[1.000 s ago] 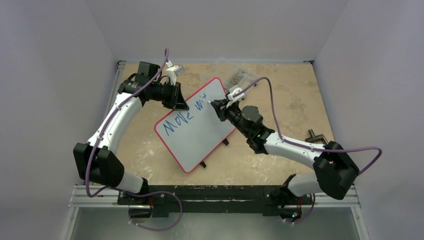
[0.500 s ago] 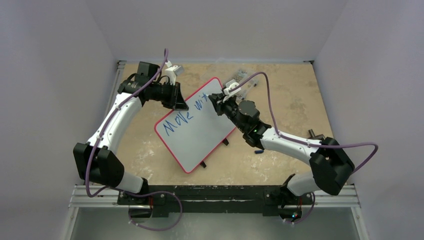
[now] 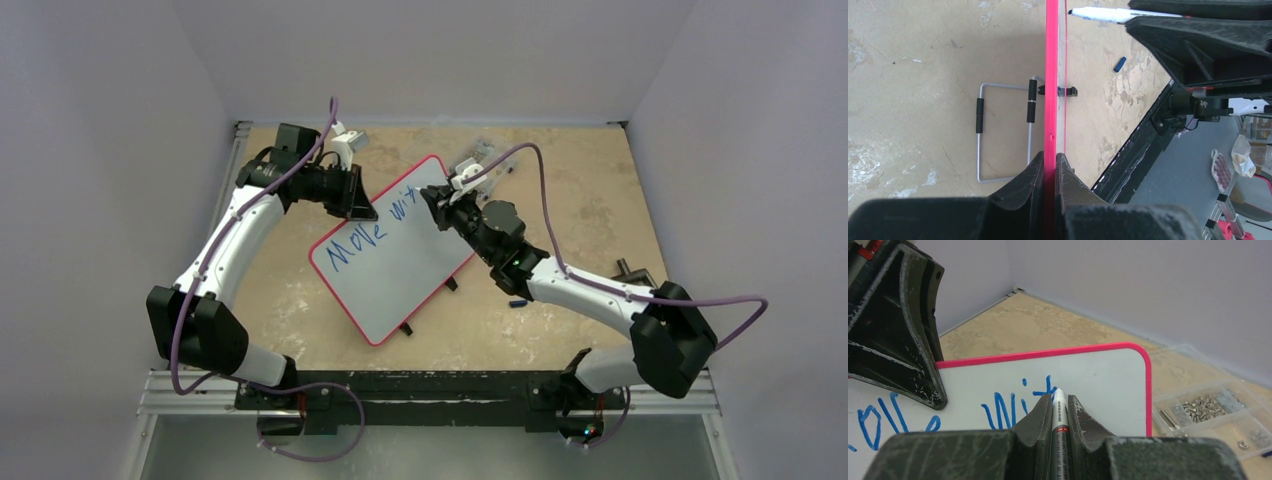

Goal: Write a sentence on the whiteboard

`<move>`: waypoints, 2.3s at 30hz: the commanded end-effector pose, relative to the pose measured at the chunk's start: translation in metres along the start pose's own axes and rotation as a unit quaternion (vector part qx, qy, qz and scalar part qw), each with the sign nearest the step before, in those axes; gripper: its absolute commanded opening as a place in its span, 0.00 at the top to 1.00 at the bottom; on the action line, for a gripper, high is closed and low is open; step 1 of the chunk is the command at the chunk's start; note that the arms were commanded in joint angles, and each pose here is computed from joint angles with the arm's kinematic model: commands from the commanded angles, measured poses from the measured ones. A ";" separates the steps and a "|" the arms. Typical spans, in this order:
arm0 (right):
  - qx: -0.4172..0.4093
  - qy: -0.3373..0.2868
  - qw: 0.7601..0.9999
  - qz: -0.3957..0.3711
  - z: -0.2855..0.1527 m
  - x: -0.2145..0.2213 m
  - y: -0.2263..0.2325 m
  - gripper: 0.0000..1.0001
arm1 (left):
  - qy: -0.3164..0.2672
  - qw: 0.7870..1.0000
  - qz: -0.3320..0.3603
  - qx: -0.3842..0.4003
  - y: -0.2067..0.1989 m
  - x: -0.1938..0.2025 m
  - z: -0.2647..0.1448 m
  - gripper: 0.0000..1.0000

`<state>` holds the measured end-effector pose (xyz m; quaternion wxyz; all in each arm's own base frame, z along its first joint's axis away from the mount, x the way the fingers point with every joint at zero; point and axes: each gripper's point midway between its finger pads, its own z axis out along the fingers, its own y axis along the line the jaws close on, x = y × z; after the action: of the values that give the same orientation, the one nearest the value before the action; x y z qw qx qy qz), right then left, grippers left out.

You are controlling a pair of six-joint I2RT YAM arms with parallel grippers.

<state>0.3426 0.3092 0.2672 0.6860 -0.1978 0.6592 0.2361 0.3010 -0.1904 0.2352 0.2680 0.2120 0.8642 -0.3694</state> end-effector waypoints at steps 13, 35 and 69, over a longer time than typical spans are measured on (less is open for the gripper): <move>0.024 -0.053 0.998 -0.016 0.018 -0.041 -0.009 1.00 | -0.035 0.998 0.050 -0.007 -0.006 -0.015 -0.012 1.00; 0.016 -0.002 1.000 0.015 -0.002 0.019 -0.008 1.00 | -0.033 0.998 0.049 -0.006 -0.005 -0.014 -0.010 1.00; 0.018 -0.013 1.000 -0.007 0.019 -0.001 -0.007 1.00 | -0.034 0.998 0.050 -0.006 -0.006 -0.015 -0.011 1.00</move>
<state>0.3537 0.3116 0.2605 0.6933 -0.1828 0.6565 0.2342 0.3008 -0.1892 0.2338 0.2653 0.2059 0.8676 -0.3667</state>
